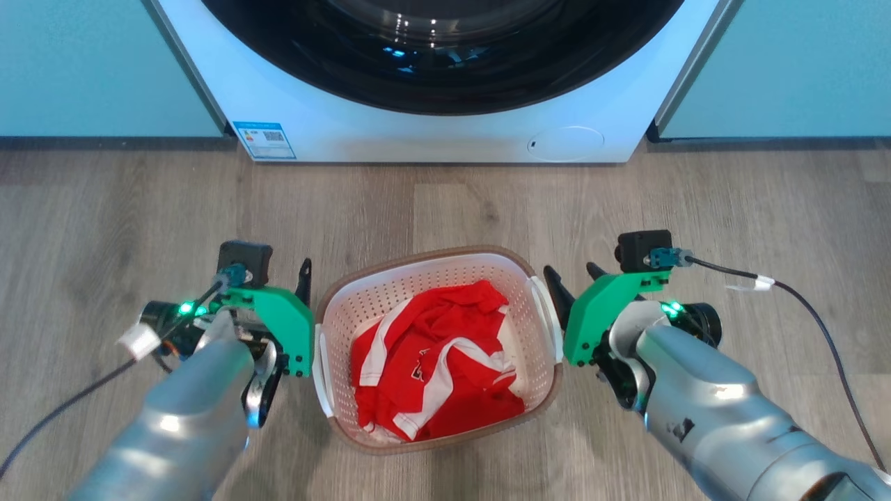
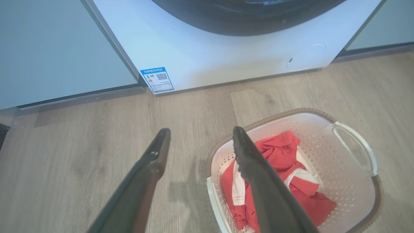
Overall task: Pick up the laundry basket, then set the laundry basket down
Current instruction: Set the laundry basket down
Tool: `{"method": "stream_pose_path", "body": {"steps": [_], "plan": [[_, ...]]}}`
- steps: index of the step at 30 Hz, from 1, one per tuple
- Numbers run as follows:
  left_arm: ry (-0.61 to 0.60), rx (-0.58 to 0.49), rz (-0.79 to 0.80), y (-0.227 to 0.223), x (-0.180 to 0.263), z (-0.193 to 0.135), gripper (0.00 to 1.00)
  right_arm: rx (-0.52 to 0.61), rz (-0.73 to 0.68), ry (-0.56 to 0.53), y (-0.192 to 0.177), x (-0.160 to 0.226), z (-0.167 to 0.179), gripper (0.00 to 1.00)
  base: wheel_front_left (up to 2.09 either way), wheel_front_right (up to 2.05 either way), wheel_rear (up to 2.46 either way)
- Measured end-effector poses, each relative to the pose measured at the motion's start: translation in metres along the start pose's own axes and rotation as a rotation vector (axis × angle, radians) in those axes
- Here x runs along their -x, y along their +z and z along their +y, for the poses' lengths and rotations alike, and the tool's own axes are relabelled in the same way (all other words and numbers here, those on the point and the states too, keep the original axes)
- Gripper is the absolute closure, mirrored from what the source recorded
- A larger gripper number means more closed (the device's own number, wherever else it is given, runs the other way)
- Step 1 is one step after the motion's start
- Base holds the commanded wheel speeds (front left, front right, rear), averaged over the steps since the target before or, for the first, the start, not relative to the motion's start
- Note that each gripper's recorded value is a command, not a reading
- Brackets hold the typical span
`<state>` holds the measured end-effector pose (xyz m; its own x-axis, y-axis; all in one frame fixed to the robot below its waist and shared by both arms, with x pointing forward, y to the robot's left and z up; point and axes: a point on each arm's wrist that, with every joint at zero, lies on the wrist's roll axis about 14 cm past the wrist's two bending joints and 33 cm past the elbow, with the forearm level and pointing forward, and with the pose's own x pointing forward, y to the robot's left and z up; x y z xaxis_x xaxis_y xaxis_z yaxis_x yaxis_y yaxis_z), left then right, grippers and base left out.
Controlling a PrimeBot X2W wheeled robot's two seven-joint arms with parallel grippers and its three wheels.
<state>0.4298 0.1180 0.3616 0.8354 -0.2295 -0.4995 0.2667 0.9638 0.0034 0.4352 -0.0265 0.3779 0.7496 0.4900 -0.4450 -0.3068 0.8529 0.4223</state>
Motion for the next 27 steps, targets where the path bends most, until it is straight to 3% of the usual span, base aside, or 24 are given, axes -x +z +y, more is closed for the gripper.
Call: {"method": "stream_pose_path", "body": {"steps": [5, 8, 11, 17, 27], "plan": [[0.063, 0.149, -0.285, 0.061, 0.028, 0.007, 0.0, -0.002, -0.141, 0.03, 0.037, 0.0, 0.011, 0.0, 0.0, 0.0, 0.0], [0.091, 0.146, -0.435, 0.091, 0.049, 0.011, 0.0, 0.011, -0.292, 0.065, 0.082, 0.004, 0.019, 0.0, 0.0, 0.0, 0.0], [0.139, 0.163, -0.53, 0.103, 0.073, 0.018, 0.0, 0.04, -0.414, 0.052, 0.105, 0.021, 0.014, 0.0, 0.0, 0.0, 0.0], [0.158, 0.137, -0.641, 0.115, 0.11, 0.014, 0.0, 0.025, -0.466, -0.039, 0.066, 0.069, -0.002, 0.0, 0.0, 0.0, 0.0], [0.128, 0.108, -0.634, 0.104, 0.123, 0.002, 0.0, 0.002, -0.501, -0.044, 0.061, 0.09, 0.002, 0.0, 0.0, 0.0, 0.0]]}}
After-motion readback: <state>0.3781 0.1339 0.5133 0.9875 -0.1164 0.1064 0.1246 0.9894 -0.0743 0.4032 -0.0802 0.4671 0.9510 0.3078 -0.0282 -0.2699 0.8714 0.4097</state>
